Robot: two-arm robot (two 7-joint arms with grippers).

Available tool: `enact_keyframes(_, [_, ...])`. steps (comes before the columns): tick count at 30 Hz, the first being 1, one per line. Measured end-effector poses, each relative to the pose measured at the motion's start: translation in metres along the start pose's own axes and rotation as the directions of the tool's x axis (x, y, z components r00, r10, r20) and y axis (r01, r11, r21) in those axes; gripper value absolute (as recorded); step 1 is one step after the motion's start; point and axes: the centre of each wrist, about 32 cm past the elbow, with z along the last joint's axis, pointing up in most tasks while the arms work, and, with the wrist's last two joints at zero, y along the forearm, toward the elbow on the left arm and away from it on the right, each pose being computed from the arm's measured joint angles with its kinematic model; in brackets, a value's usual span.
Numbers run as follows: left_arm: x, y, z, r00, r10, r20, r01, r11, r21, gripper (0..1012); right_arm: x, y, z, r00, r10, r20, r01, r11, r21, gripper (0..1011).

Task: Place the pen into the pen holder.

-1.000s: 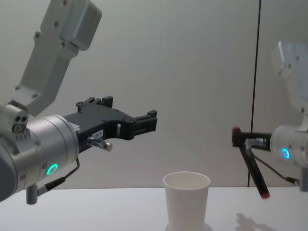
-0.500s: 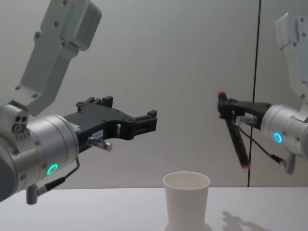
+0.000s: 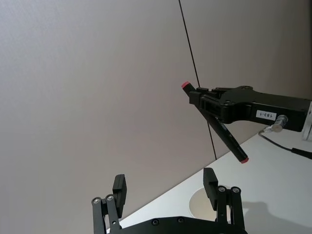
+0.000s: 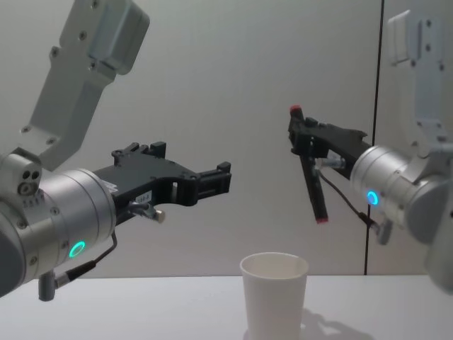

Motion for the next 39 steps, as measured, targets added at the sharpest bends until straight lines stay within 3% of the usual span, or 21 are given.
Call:
enact_keyframes(6, [0.0000,0.0000,0.0000,1.0000,0.000,0.000,0.000,1.0000,0.000,1004,-0.003,0.008,-0.010,1.000,0.019,0.008,-0.019,0.999,0.046,177])
enact_keyframes(12, [0.0000,0.0000,0.0000,1.0000,0.000,0.000,0.000,1.0000,0.000,1004,-0.006,0.012,-0.020,1.000,0.029,0.012,-0.029,0.998,0.059,177])
enact_keyframes(39, [0.0000,0.0000,0.0000,1.0000,0.000,0.000,0.000,1.0000,0.000,1004,-0.013,0.012,-0.063,0.998,0.061,0.009,-0.062,0.997,0.049,177])
